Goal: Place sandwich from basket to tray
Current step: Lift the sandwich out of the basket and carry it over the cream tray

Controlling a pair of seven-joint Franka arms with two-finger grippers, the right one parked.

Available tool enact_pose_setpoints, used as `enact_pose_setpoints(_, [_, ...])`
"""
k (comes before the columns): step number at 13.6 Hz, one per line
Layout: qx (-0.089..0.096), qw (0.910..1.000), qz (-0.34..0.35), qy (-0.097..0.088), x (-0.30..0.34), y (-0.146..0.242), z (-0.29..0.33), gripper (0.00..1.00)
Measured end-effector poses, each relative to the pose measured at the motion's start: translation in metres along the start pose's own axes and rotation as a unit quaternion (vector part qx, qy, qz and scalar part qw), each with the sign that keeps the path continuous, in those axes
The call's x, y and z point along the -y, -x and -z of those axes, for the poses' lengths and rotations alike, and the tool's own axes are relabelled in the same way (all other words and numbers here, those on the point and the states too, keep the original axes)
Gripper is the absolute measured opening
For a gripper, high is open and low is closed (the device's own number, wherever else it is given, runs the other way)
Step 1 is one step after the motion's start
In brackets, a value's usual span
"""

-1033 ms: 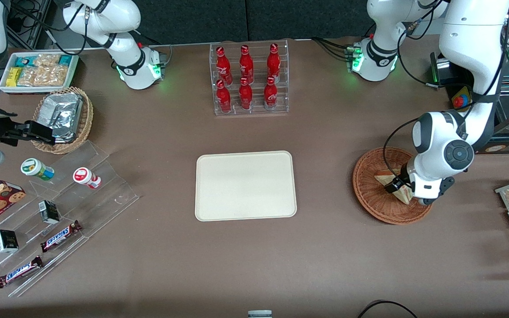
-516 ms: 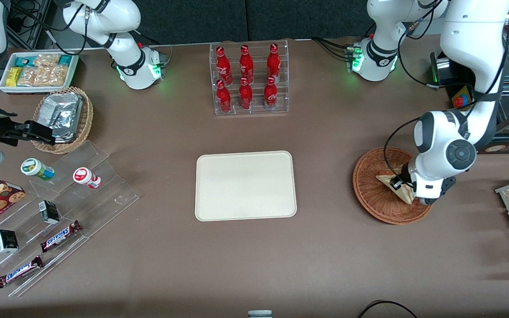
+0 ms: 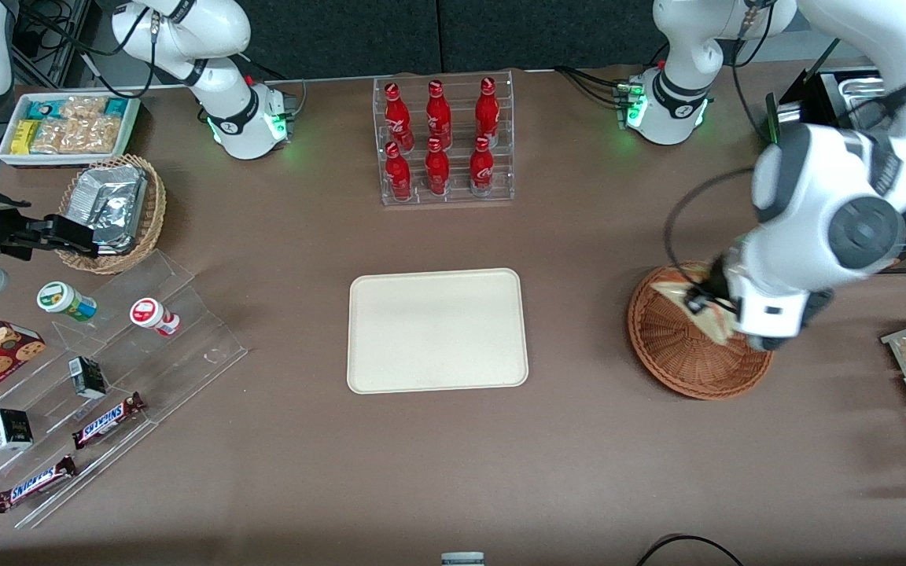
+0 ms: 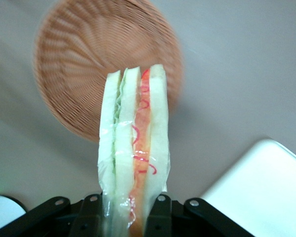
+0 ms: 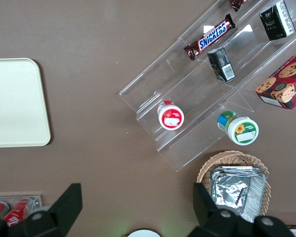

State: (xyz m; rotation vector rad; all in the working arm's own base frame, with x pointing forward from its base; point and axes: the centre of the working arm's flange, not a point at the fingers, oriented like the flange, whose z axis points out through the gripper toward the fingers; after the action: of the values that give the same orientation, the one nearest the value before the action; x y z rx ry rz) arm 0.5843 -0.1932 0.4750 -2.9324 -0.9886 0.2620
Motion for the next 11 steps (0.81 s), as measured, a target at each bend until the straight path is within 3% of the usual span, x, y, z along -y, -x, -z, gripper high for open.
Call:
enact_pose_setpoints(2, [-0.005,0.9996,-0.026,0.003,-0.042,0.061,0.003,0.25])
enact_pose_setpoints(6, [-0.004,0.9941,-0.109,-0.006,-0.110,0.155,-0.034,0.18])
enact_pose_setpoints(9, [-0.002,0.9852,-0.172,0.004,-0.172,0.215,-0.083,0.16])
enact_pose_setpoints(11, [0.001,0.9730,-0.231,0.007,-0.204,0.237,-0.110,0.16])
